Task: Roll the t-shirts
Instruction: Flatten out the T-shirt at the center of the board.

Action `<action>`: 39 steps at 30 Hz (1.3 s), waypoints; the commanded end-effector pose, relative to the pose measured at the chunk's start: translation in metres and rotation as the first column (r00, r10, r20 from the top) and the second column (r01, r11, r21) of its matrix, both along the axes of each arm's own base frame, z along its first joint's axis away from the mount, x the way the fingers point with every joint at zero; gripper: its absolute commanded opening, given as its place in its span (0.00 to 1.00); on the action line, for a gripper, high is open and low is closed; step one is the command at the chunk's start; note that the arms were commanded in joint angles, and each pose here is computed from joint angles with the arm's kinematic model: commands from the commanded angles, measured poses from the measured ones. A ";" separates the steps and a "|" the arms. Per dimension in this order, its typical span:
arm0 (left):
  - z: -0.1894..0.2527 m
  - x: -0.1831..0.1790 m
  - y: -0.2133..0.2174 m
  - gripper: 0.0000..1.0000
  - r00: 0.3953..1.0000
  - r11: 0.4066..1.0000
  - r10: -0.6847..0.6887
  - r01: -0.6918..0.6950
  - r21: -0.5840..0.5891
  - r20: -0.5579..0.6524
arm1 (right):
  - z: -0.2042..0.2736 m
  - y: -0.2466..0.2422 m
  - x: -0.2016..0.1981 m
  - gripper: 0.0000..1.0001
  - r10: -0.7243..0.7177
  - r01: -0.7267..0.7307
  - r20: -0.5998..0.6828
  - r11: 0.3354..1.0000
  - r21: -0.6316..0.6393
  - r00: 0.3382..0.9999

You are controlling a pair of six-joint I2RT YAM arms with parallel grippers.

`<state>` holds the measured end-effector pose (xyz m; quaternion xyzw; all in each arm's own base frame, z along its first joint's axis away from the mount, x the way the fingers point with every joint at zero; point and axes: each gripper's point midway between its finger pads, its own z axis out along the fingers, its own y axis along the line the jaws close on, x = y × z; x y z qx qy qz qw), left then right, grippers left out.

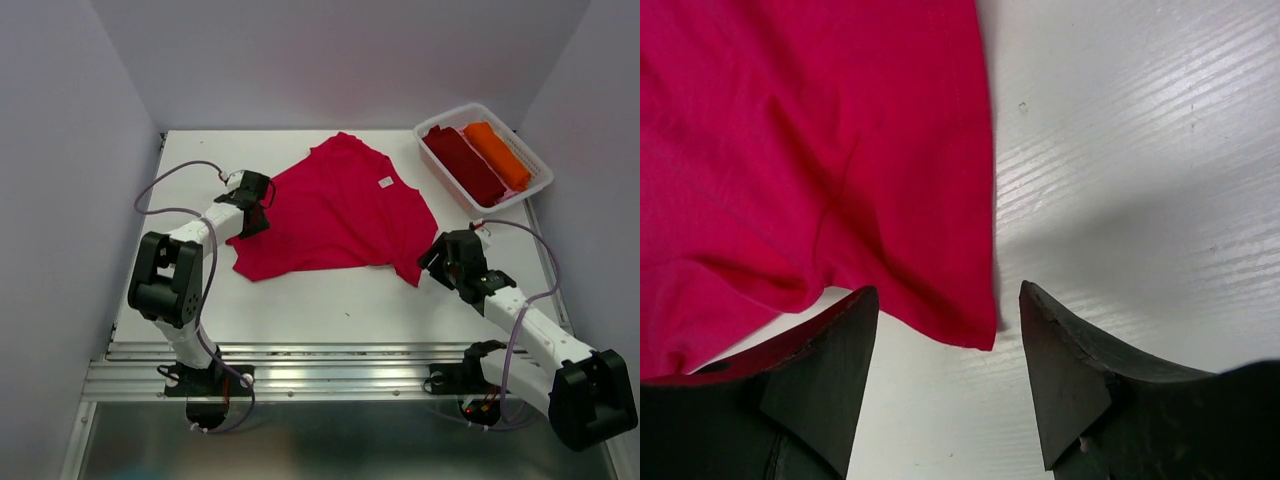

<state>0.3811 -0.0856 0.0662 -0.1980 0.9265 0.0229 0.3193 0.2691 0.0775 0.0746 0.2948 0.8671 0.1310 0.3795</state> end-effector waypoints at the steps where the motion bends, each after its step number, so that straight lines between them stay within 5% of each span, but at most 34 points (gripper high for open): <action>1: 0.006 0.018 -0.002 0.46 0.999 1.000 0.018 -0.018 0.023 0.031 | 0.020 0.005 0.016 0.64 0.015 -0.016 0.080 1.000 0.020 0.997; 20: -0.008 0.044 -0.001 0.50 0.999 0.997 0.042 -0.044 0.059 0.032 | 0.017 0.009 0.012 0.65 0.040 -0.043 0.073 0.999 0.032 0.997; 28: -0.012 0.042 -0.004 0.35 0.999 0.999 0.035 -0.036 0.039 0.024 | 0.016 0.010 0.011 0.65 0.044 -0.046 0.068 0.998 0.039 0.997; 35: -0.009 0.039 -0.006 0.37 0.999 0.999 0.023 -0.024 0.031 0.027 | 0.016 0.009 0.010 0.65 0.040 -0.043 0.075 0.998 0.037 0.996; 39: -0.017 0.036 -0.007 0.22 1.000 0.999 0.015 -0.015 0.030 0.001 | 0.017 0.009 0.009 0.65 0.044 -0.047 0.076 0.998 0.035 0.996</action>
